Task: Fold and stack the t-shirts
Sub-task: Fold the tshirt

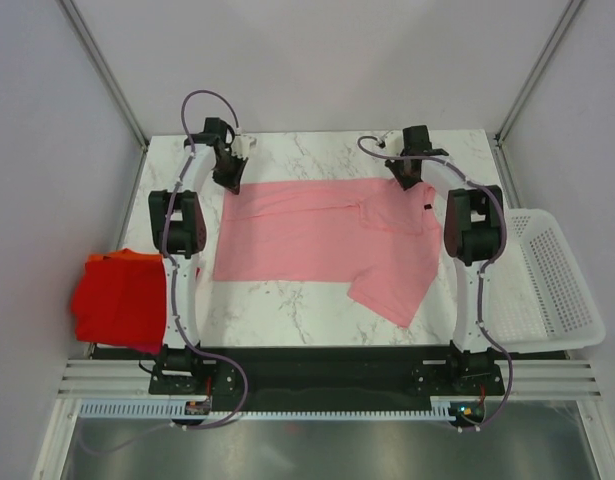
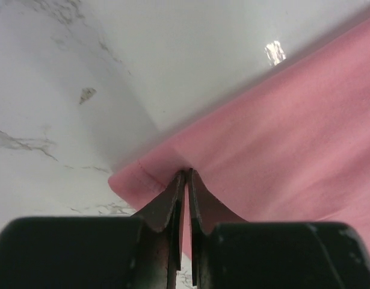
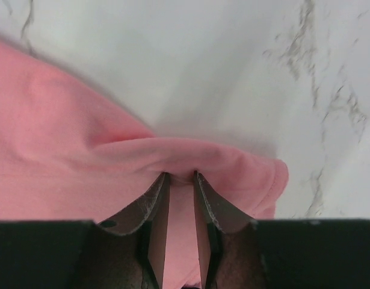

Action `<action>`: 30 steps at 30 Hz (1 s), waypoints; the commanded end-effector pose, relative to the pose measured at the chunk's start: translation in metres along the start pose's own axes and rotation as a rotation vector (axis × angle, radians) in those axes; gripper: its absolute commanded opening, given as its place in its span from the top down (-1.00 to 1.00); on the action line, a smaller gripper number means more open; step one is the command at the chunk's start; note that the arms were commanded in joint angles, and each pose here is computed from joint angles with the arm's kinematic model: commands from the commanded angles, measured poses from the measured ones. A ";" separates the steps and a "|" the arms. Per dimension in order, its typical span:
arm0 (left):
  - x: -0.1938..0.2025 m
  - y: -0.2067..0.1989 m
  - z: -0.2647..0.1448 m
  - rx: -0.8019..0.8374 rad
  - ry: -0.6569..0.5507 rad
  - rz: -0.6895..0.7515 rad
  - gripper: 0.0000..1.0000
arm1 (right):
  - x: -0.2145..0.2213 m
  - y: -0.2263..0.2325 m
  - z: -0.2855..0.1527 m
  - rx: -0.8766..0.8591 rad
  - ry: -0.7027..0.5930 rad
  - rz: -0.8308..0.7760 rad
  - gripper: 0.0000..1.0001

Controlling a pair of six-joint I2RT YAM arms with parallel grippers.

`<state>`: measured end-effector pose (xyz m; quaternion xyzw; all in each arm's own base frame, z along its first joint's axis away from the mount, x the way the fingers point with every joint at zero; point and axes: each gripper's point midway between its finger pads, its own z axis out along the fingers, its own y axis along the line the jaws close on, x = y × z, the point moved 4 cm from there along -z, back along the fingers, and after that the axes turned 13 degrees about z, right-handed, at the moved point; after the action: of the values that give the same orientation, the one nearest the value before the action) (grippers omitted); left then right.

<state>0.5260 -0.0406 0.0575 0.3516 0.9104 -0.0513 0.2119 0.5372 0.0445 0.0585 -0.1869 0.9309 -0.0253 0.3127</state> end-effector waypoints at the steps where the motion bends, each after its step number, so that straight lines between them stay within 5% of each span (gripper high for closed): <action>1: 0.012 0.015 0.036 -0.072 0.065 0.009 0.76 | 0.011 -0.006 0.030 0.039 0.056 0.008 0.39; 7: -0.047 0.035 -0.028 -0.208 -0.123 -0.002 0.71 | -0.044 -0.016 -0.001 0.042 -0.082 0.006 0.37; 14: -0.094 0.017 -0.162 -0.320 -0.341 -0.011 0.53 | -0.114 0.007 -0.158 -0.167 -0.422 -0.079 0.19; 17: -0.084 0.007 -0.173 -0.307 -0.328 -0.002 0.51 | -0.080 0.032 -0.194 -0.257 -0.416 -0.252 0.17; 21: -0.064 -0.014 -0.180 -0.252 -0.302 0.019 0.51 | 0.031 0.084 -0.200 -0.424 -0.247 -0.542 0.17; 30: -0.023 -0.049 -0.135 -0.073 -0.204 -0.053 0.46 | 0.196 0.141 -0.226 -0.606 -0.084 -0.934 0.17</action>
<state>0.4691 -0.0492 0.2037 0.3223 0.8850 -0.0192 0.3355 0.2496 0.0890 0.1151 -0.5753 0.7679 0.1096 0.2594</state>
